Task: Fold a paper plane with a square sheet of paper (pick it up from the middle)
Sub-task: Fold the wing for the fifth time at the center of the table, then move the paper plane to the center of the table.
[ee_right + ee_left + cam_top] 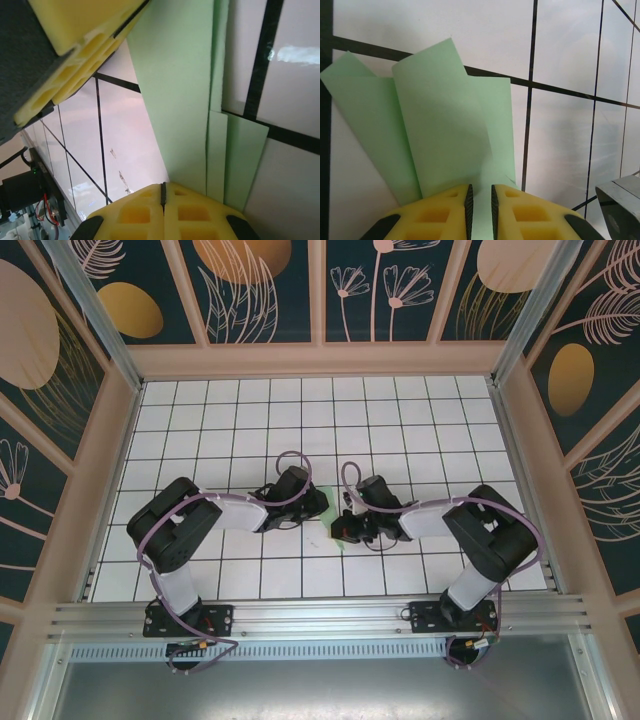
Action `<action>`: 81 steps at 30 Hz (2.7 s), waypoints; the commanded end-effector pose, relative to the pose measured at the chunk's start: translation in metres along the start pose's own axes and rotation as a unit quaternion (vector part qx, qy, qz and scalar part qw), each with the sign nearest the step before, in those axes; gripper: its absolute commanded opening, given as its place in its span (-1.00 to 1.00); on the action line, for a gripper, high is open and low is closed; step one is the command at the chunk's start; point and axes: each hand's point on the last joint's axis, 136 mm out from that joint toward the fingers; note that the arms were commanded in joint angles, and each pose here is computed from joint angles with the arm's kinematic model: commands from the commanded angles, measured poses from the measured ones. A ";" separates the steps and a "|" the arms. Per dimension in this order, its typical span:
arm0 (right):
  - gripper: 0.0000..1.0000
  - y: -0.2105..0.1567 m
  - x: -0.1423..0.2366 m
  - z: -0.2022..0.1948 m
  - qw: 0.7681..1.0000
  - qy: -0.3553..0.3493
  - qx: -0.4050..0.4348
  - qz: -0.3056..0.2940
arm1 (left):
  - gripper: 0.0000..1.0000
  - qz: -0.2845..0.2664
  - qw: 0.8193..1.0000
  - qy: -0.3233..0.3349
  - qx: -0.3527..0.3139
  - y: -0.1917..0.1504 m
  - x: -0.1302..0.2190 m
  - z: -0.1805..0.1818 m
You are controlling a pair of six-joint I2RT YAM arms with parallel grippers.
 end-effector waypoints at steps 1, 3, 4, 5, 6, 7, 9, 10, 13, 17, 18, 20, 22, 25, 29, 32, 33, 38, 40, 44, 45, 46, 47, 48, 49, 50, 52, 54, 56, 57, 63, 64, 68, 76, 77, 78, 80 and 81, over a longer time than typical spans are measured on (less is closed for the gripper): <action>-1.00 -0.036 0.002 -0.049 0.996 -0.059 -0.057 0.040 | -0.56 0.025 0.998 0.065 -0.005 -0.017 -0.009 0.043; -1.00 -0.042 0.004 -0.058 0.995 -0.067 -0.067 0.044 | -0.56 0.017 0.997 0.068 -0.010 -0.011 -0.009 0.042; -1.00 -0.045 0.004 -0.063 0.994 -0.074 -0.071 0.047 | -0.56 0.014 0.997 0.069 -0.013 -0.007 -0.009 0.041; -1.00 -0.046 0.004 -0.066 0.993 -0.081 -0.073 0.046 | -0.56 0.010 0.997 0.071 -0.013 -0.004 -0.009 0.041; -1.00 -0.048 0.005 -0.069 0.993 -0.084 -0.075 0.046 | -0.56 0.006 0.997 0.071 -0.012 0.000 -0.009 0.041; -1.00 -0.050 0.005 -0.071 0.992 -0.085 -0.077 0.048 | -0.55 0.002 0.997 0.070 -0.014 0.005 -0.008 0.041; -1.00 -0.053 0.005 -0.073 0.992 -0.084 -0.078 0.053 | -0.55 -0.008 0.997 0.076 -0.017 0.014 -0.007 0.044; -1.00 -0.055 0.005 -0.074 0.992 -0.083 -0.080 0.056 | -0.55 -0.012 0.997 0.075 -0.015 0.020 -0.007 0.045; -1.00 -0.059 0.004 -0.077 0.991 -0.084 -0.083 0.061 | -0.54 -0.025 0.997 0.069 -0.015 0.034 -0.006 0.047; -1.00 -0.063 0.002 -0.080 0.990 -0.083 -0.089 0.067 | -0.54 -0.035 0.997 0.066 -0.025 0.052 -0.007 0.046; -1.00 -0.063 0.002 -0.080 0.990 -0.081 -0.089 0.068 | -0.54 -0.036 0.997 0.067 -0.025 0.055 -0.008 0.047; -1.00 -0.064 0.002 -0.081 0.990 -0.083 -0.091 0.070 | -0.54 -0.040 0.996 0.070 -0.025 0.061 -0.008 0.050; -1.00 -0.064 0.002 -0.082 0.990 -0.083 -0.092 0.068 | -0.53 -0.047 0.996 0.075 -0.022 0.066 -0.007 0.055; -1.00 -0.062 0.001 -0.079 0.991 -0.077 -0.090 0.066 | -0.52 -0.058 0.994 0.085 -0.029 0.073 -0.003 0.061; -1.00 -0.059 0.001 -0.075 0.992 -0.073 -0.087 0.064 | -0.52 -0.064 0.994 0.082 -0.031 0.084 -0.003 0.063; -1.00 -0.051 0.001 -0.065 0.994 -0.057 -0.079 0.055 | -0.49 -0.077 0.993 0.079 -0.040 0.098 0.004 0.056; -1.00 -0.044 0.002 -0.055 0.995 -0.046 -0.068 0.050 | -0.47 -0.082 0.993 0.070 -0.042 0.102 0.008 0.050; -0.74 0.016 0.039 0.054 0.997 0.063 0.037 -0.031 | -0.36 -0.115 0.990 0.047 -0.070 0.125 0.041 0.013; -0.60 0.037 0.064 0.070 0.993 0.042 0.072 -0.083 | -0.32 -0.129 0.988 0.043 -0.075 0.130 0.058 0.003; -0.37 0.069 0.095 0.033 0.986 -0.045 0.040 -0.157 | -0.25 -0.129 0.989 0.001 -0.067 0.121 0.073 -0.010; -0.36 0.068 0.094 0.027 0.986 -0.049 0.034 -0.157 | -0.21 -0.123 0.990 -0.012 -0.060 0.116 0.075 -0.011; -0.34 0.075 0.097 0.017 0.984 -0.053 0.022 -0.166 | -0.18 -0.113 0.992 -0.027 -0.055 0.110 0.075 -0.014; -0.33 0.076 0.094 0.014 0.985 -0.051 0.021 -0.163 | -0.15 -0.105 0.993 -0.036 -0.049 0.105 0.075 -0.014; -0.32 0.076 0.090 0.015 0.987 -0.045 0.024 -0.154 | -0.14 -0.099 0.993 -0.042 -0.040 0.101 0.075 -0.013; -0.32 0.075 0.084 0.016 0.989 -0.041 0.026 -0.143 | -0.14 -0.094 0.994 -0.046 -0.033 0.097 0.075 -0.012; -0.33 0.074 0.080 0.014 0.990 -0.041 0.025 -0.136 | -0.12 -0.091 0.994 -0.051 -0.027 0.093 0.075 -0.010; -0.31 0.072 0.070 0.009 0.992 -0.036 0.023 -0.121 | -0.10 -0.085 0.995 -0.052 -0.020 0.087 0.075 -0.005; -0.31 0.068 0.062 0.005 0.994 -0.034 0.021 -0.104 | -0.08 -0.082 0.996 -0.045 -0.014 0.082 0.075 0.002; -0.30 0.065 0.053 -0.001 0.995 -0.040 0.019 -0.087 | -0.08 -0.079 0.996 -0.044 -0.009 0.078 0.074 0.005; -0.30 0.062 0.048 0.000 0.996 -0.034 0.022 -0.076 | -0.08 -0.080 0.996 -0.044 -0.006 0.078 0.074 0.007; -0.26 0.048 0.026 0.008 0.999 -0.012 0.042 -0.026 | -0.08 -0.075 0.996 -0.042 -0.001 0.075 0.072 0.010; -0.26 0.046 0.024 0.010 0.999 -0.010 0.046 -0.020 | -0.08 -0.075 0.996 -0.040 -0.002 0.075 0.071 0.011; -0.26 0.040 0.017 0.020 0.998 -0.002 0.062 -0.007 | -0.08 -0.074 0.997 -0.039 -0.002 0.075 0.070 0.012; -0.53 0.036 0.005 0.026 0.994 -0.056 0.092 -0.006 | -0.08 -0.071 0.997 -0.033 0.003 0.073 0.067 0.017; -0.62 0.038 0.003 0.024 0.993 -0.074 0.095 -0.009 | -0.08 -0.071 0.997 -0.032 0.002 0.073 0.067 0.016; -0.73 0.039 0.001 0.020 0.990 -0.103 0.098 -0.009 | -0.08 -0.074 0.997 -0.031 0.002 0.073 0.068 0.017; -0.85 0.039 -0.003 0.020 0.983 -0.144 0.117 -0.009 | -0.08 -0.084 0.996 -0.025 0.006 0.077 0.071 0.019; -0.94 0.040 -0.004 0.022 0.979 -0.160 0.125 -0.013 | -0.09 -0.090 0.996 -0.020 0.008 0.077 0.073 0.020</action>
Point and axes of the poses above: each hand's point on the last joint's axis, 136 mm out from that joint toward the fingers, its own x axis back along the fingers, its own z axis along the line the jaws close on, y = z × x, and after that the axes turned 1 degree about -x, right-handed
